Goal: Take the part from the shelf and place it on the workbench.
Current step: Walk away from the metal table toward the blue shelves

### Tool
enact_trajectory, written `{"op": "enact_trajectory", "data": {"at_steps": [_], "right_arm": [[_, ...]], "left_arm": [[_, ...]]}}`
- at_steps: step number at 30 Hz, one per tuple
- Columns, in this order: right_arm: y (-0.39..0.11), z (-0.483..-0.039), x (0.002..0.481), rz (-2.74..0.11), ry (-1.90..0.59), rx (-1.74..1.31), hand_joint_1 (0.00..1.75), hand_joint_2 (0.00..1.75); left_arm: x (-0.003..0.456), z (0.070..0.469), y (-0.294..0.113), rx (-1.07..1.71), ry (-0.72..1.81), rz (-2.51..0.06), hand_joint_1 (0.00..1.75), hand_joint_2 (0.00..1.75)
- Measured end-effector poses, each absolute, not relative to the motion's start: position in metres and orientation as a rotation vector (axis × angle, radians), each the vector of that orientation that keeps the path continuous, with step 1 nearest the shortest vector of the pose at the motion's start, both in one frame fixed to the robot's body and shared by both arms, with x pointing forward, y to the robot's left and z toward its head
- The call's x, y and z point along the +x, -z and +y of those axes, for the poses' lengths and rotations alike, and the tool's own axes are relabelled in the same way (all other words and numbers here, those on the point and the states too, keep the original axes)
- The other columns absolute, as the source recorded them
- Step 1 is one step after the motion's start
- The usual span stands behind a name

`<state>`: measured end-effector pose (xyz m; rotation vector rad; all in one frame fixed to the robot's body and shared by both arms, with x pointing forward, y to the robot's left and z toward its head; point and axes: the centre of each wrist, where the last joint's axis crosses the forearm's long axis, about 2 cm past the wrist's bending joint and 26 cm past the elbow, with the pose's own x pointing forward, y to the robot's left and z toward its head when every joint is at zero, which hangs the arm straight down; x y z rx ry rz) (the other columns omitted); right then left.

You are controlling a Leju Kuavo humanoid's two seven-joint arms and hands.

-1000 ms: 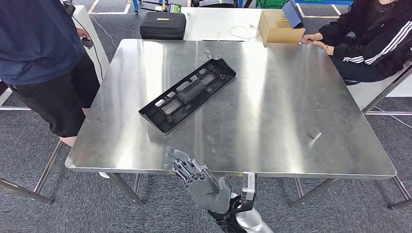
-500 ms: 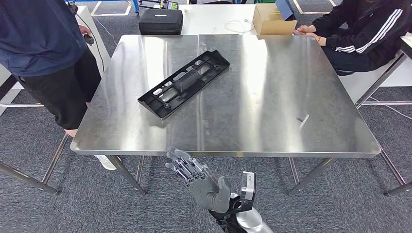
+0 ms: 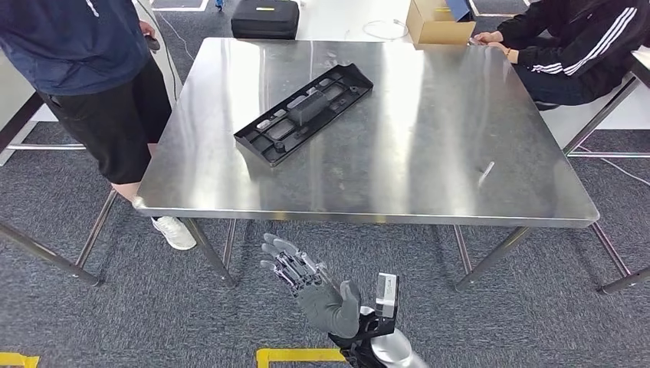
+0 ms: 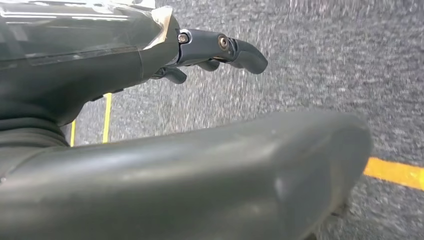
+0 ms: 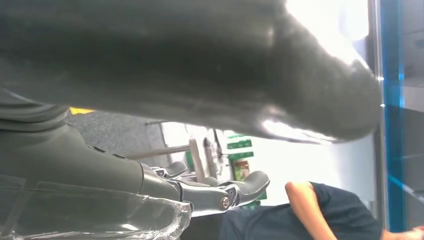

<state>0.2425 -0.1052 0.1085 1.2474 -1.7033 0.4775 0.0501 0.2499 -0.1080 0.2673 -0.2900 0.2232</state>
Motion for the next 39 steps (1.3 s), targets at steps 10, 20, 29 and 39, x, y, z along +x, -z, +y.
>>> {"op": "enact_trajectory", "data": {"at_steps": [10,20,29,39], "right_arm": [[-0.062,-0.114,0.246,-1.577,-0.741,0.895,0.0,0.0],[0.006,-0.132,0.225,-1.209,-0.942,0.452,0.0,0.0],[0.082,-0.206,0.14,-0.443,-0.98,-0.078,0.0,0.0],[0.106,-0.272,0.075,-0.07,-0.796,-0.193,0.0,0.0]], "left_arm": [[0.051,0.249,0.108,0.26,-0.224,-0.294,0.0,0.0],[0.05,0.251,0.108,0.266,-0.224,-0.292,0.0,0.0],[0.05,0.253,0.108,0.278,-0.194,-0.295,0.0,0.0],[0.052,0.254,0.108,0.288,-0.174,-0.288,0.0,0.0]]}}
